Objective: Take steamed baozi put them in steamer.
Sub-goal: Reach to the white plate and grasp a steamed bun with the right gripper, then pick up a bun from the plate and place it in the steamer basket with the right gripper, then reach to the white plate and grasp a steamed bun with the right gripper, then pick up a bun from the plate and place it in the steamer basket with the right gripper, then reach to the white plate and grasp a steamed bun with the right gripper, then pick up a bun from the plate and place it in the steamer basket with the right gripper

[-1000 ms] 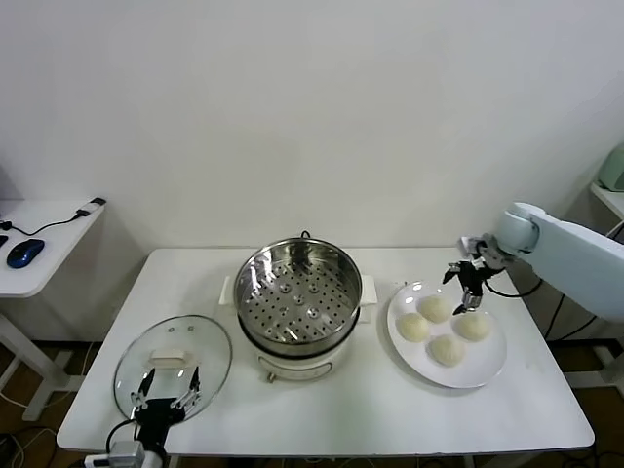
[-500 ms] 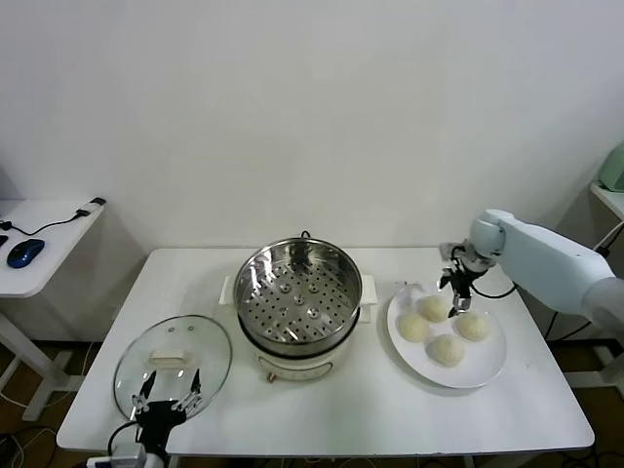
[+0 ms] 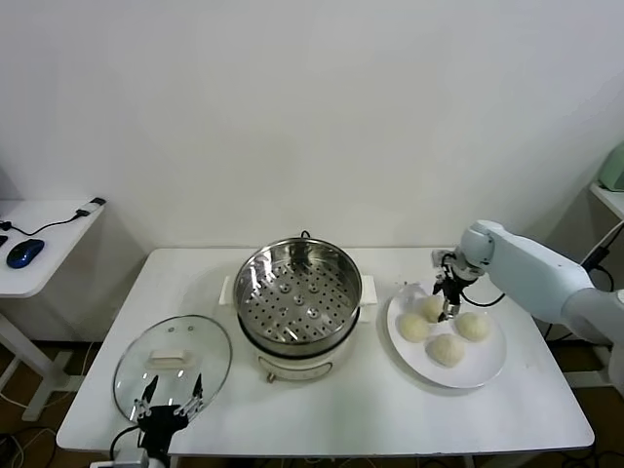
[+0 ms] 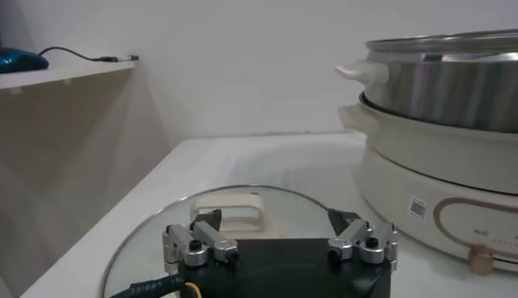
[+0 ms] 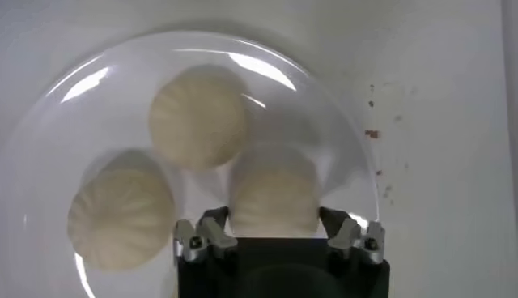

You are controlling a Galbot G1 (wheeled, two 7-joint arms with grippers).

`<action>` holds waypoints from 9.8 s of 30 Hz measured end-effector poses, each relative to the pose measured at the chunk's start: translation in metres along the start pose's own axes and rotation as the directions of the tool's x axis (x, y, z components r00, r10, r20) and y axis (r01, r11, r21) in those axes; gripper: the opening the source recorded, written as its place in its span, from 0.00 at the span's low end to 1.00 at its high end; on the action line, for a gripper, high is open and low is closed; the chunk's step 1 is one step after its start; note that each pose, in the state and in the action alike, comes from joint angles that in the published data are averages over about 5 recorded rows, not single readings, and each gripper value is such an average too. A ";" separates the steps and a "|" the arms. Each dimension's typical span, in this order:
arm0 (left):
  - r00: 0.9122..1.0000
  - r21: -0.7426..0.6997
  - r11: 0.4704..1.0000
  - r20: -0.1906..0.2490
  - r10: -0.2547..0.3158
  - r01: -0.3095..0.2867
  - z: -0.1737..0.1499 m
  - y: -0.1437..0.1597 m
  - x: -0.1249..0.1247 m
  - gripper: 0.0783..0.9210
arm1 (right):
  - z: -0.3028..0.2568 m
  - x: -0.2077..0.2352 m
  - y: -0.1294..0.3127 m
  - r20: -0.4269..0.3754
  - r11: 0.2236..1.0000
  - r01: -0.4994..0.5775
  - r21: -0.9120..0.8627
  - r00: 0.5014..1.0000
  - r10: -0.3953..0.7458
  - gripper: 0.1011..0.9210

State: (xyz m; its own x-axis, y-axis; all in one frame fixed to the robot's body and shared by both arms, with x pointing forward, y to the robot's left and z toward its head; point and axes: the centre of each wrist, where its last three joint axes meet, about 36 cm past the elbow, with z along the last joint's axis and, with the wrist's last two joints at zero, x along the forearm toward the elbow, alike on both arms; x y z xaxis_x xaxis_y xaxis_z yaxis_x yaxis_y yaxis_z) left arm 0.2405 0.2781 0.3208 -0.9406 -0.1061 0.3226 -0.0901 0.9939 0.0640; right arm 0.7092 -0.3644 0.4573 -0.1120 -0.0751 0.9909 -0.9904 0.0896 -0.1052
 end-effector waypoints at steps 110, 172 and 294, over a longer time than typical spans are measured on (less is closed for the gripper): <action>1.000 -0.034 0.999 0.028 0.008 -0.007 -0.004 -0.005 0.000 0.88 | -0.053 0.072 0.057 0.060 0.990 0.021 0.141 0.998 -0.030 0.88; 0.998 -0.037 0.999 0.049 0.040 -0.038 -0.021 -0.017 0.003 0.88 | -0.324 0.234 0.069 0.274 0.966 -0.105 0.235 0.961 0.038 0.66; 0.997 -0.041 0.997 0.052 0.060 -0.058 -0.026 -0.021 0.004 0.88 | -0.183 0.258 0.033 0.173 0.803 -0.143 0.579 0.984 0.050 0.67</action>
State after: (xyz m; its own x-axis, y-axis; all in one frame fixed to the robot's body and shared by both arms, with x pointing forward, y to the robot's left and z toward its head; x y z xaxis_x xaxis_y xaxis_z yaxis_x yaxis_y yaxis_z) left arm 0.2470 0.2561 0.3454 -0.9602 -0.0445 0.2759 -0.0220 0.9962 0.0842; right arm 0.6627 -0.1990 0.7247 -0.1738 -0.2414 0.9547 -0.8259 -0.4922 -0.2749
